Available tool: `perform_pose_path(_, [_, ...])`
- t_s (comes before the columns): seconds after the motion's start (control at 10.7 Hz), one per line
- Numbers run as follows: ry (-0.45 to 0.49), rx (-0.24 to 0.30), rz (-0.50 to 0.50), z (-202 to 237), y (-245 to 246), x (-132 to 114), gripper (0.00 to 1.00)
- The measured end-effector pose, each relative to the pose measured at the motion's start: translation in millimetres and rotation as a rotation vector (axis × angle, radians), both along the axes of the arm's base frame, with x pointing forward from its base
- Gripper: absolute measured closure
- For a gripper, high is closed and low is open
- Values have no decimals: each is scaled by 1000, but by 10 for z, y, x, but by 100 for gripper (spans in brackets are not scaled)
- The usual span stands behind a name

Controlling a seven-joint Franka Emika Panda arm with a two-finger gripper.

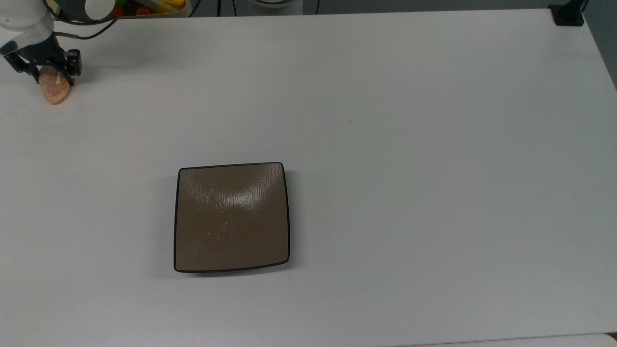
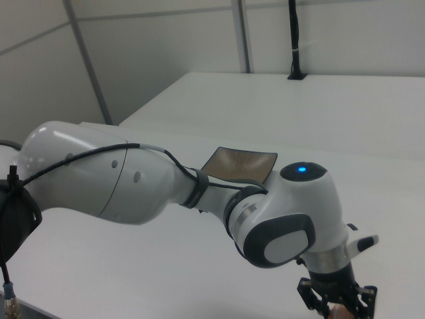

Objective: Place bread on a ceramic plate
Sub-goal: 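Close the gripper on the bread roll and lift it, then carry the held bread roll over the plate and lower it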

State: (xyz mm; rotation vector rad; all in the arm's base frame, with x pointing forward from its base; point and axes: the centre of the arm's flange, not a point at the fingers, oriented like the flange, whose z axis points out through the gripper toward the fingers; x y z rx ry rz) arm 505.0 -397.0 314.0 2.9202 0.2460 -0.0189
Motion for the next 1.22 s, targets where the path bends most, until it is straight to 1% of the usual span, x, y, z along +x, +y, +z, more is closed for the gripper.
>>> perform_pose_path(0.09, [-2,-1,1,11,-1,3,51])
perform_pose_path(0.28, [-6,-3,2,43,-3,7,61])
perform_pose_path(0.38, [-11,-5,2,73,-3,10,70])
perform_pose_path(0.47, [-16,-6,3,130,7,13,75])
perform_pose_path(0.56, [-9,4,4,222,48,13,76])
perform_pose_path(0.75, [9,40,15,617,252,32,75])
perform_pose_path(1.03, [10,88,58,1527,710,-1,75])
perform_pose_path(1.22, [-5,120,98,2075,1147,-54,74])
